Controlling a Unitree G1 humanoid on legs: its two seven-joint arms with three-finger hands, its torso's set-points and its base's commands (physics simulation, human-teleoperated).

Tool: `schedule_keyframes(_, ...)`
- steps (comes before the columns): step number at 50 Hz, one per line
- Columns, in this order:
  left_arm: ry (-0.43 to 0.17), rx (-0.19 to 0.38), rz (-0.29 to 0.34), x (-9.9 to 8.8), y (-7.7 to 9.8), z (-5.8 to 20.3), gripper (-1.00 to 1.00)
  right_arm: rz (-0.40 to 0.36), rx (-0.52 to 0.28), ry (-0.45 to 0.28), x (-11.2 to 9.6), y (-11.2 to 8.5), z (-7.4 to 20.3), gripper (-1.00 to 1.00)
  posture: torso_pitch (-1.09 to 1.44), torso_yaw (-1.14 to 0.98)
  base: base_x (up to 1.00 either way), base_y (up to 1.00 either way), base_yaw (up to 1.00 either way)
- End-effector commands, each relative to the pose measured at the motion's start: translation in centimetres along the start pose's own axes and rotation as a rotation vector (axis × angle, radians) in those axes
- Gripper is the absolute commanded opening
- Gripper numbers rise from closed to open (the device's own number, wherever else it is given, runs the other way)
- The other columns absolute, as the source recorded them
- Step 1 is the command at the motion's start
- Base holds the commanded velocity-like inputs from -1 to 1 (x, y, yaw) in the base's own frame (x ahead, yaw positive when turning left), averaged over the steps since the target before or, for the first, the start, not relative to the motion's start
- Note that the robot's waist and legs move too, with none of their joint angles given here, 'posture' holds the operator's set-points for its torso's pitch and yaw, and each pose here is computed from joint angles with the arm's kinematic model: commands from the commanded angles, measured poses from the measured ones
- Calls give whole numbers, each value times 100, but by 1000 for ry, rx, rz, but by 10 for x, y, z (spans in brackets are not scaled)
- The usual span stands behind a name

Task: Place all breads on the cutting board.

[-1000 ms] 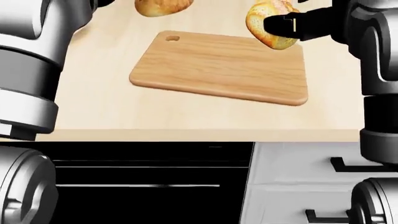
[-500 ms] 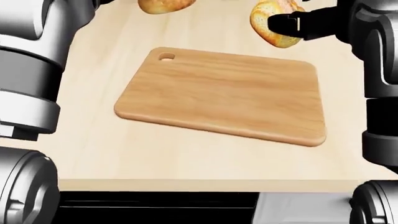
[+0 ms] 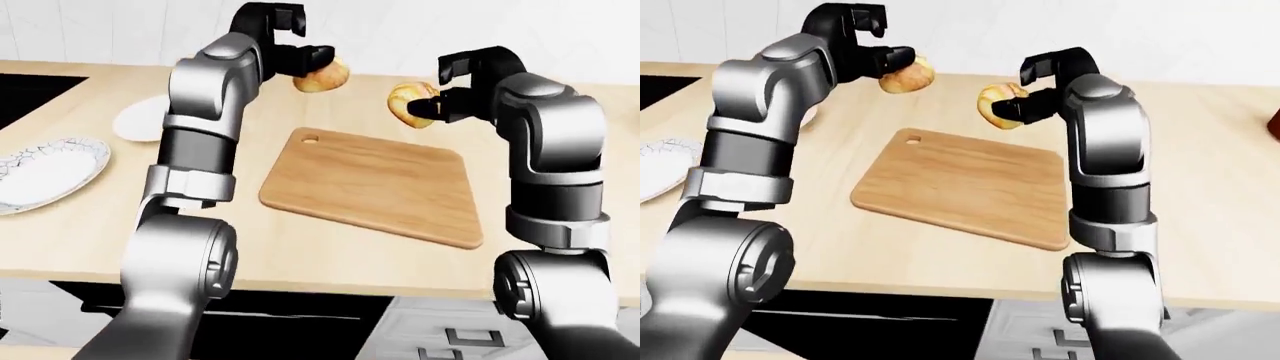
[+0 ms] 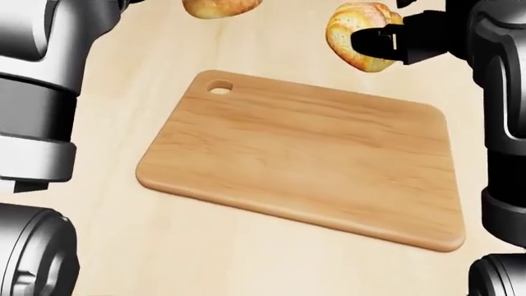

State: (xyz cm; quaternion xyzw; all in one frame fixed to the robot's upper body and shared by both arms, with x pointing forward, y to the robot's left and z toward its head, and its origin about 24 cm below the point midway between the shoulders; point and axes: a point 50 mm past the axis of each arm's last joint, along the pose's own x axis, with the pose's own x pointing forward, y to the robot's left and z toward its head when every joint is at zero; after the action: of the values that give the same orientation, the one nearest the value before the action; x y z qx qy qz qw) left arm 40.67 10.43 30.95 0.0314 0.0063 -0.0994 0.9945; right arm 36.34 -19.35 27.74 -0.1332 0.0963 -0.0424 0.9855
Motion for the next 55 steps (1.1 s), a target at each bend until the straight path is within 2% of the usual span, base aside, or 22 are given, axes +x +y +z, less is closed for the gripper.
schedule_keyframes(1, -90, 8, -8, -7, -1, 24, -100, -25, -12, -70, -10, -7, 15, -100, 0, 0, 0, 0, 0)
schedule_keyframes(5, -90, 5, -8, -8, -1, 25, -100, -3, -52, -55, -17, -6, 9, -100, 0, 0, 0, 0, 0)
schedule_keyframes(13, -90, 4, -20, -5, -7, 25, -100, -10, -97, -21, -26, -19, 0, -100, 0, 0, 0, 0, 0)
schedule_keyframes(19, -92, 1, -27, -4, -9, 24, -100, -16, -148, -19, -26, -20, -2, -100, 0, 0, 0, 0, 0)
schedule_keyframes(25, -93, -1, -33, -4, -11, 25, -100, -33, -223, 1, -22, -19, -20, -100, 0, 0, 0, 0, 0)
schedule_keyframes(32, -93, 1, -38, -4, -14, 27, -100, -55, -237, -13, -12, -16, -24, -100, 0, 0, 0, 0, 0)
schedule_keyframes(39, -92, -2, -37, -4, -13, 24, -100, -40, -224, -17, -5, -6, -27, -100, 0, 0, 0, 0, 0)
schedule_keyframes(55, -91, -6, -43, -4, -16, 24, -100, 4, -224, -20, -6, 10, -31, -100, 0, 0, 0, 0, 0)
